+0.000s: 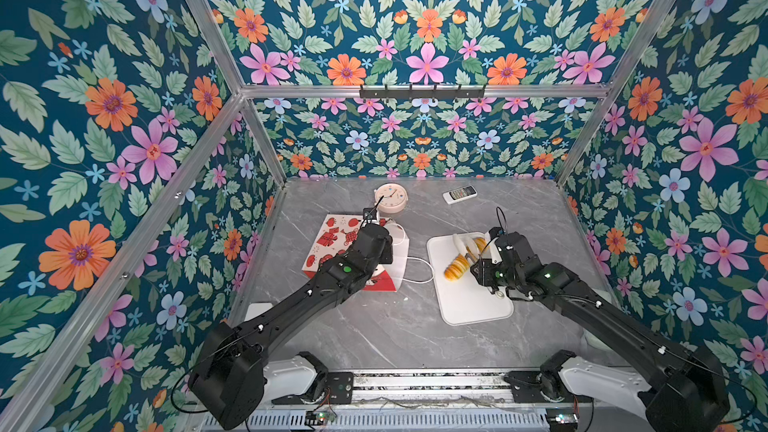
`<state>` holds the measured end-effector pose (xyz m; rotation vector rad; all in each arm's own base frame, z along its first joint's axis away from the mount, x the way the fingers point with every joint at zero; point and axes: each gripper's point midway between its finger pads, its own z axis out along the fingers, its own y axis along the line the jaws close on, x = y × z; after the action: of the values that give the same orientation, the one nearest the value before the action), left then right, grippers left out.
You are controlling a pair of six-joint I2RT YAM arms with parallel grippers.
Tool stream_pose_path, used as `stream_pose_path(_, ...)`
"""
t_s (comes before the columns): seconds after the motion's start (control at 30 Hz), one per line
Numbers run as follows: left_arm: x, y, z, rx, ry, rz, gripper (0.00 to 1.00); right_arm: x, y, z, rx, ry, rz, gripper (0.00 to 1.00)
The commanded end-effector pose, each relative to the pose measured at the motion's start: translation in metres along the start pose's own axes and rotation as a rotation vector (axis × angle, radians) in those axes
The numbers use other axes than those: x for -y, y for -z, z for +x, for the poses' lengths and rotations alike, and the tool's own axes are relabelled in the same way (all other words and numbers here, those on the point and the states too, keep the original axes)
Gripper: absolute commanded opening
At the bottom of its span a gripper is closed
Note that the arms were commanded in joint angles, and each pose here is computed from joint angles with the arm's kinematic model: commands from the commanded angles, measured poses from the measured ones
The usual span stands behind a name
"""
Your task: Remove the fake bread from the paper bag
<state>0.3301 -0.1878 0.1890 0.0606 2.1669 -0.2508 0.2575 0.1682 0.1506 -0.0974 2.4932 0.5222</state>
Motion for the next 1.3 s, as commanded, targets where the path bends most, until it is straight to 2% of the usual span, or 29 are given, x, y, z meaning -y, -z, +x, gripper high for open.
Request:
stream_pose_path(0.0,0.000,0.002,-0.007,0.020,-0.003,-0.001,0.00,0.005,0.007,0.034,-0.104,0.013,-0.002,0.44)
stream_pose_path(0.13,0.002,0.001,-0.010,0.022,-0.009,0.000,0.00,0.015,0.015,0.068,-0.172,-0.004,0.020,0.43)
stream_pose_path(0.3,0.003,-0.002,-0.008,0.016,-0.008,0.002,0.00,0.020,0.014,0.083,-0.196,-0.032,0.021,0.43)
stream_pose_path(0.53,0.002,-0.002,-0.003,0.007,-0.009,0.002,0.00,0.016,-0.013,0.078,-0.227,-0.009,0.025,0.43)
stream_pose_path(0.8,-0.002,0.007,-0.006,0.022,-0.012,0.001,0.00,-0.003,-0.039,0.041,-0.171,0.022,-0.001,0.43)
stream_pose_path(0.97,-0.004,0.009,-0.006,0.027,-0.015,-0.002,0.00,-0.007,-0.048,0.032,-0.166,0.027,0.004,0.43)
stream_pose_path(1.27,-0.004,0.012,-0.009,0.035,-0.026,-0.001,0.00,0.009,-0.002,0.049,-0.135,-0.009,0.031,0.43)
